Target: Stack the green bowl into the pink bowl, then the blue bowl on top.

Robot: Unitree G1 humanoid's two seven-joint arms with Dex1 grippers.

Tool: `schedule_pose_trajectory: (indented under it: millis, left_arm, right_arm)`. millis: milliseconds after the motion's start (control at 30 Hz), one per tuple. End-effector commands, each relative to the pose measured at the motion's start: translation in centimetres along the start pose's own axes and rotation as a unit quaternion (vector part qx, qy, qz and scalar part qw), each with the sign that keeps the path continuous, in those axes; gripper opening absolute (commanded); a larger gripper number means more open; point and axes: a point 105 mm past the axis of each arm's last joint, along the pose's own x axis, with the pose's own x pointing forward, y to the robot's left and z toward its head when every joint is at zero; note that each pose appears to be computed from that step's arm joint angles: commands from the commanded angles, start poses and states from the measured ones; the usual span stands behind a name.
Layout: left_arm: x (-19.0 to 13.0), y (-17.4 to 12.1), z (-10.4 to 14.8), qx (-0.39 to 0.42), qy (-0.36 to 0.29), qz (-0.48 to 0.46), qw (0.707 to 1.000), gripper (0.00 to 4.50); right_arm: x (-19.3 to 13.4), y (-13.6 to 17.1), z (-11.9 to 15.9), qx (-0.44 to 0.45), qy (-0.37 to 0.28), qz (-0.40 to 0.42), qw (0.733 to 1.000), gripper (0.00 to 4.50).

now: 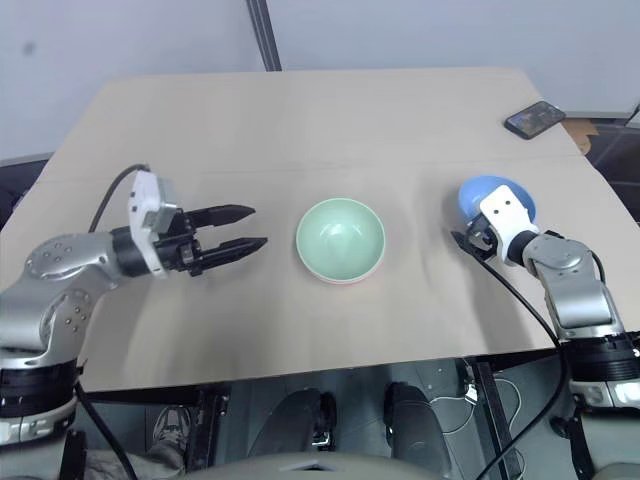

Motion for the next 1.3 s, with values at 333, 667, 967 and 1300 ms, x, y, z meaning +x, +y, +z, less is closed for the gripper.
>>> schedule_pose_trajectory:
  millis: [333, 667, 967, 1300]
  left_arm:
    - [-1.7, -1.2, 1.9, -0.002, -0.045, -0.039, 0.998, 4.44]
    - [-1.8, -0.1, 0.6, -0.011, -0.027, -0.008, 1.000, 4.44]
    - [-1.6, 0.5, 0.7, -0.006, -0.034, 0.014, 0.999, 4.44]
    - [-1.4, 0.6, 0.7, 0.025, -0.044, 0.051, 0.997, 4.50]
  right_arm:
    - [0.0, -0.6, 2.4, -0.039, -0.041, 0.010, 0.998, 0.00]
    - [-4.2, 9.5, 12.4, -0.079, -0.202, 0.219, 0.951, 0.00]
    - [-3.8, 14.6, 13.0, -0.123, -0.191, 0.310, 0.923, 0.00]
    - [-4.3, 13.4, 15.2, -0.086, -0.239, 0.287, 0.924, 4.48]
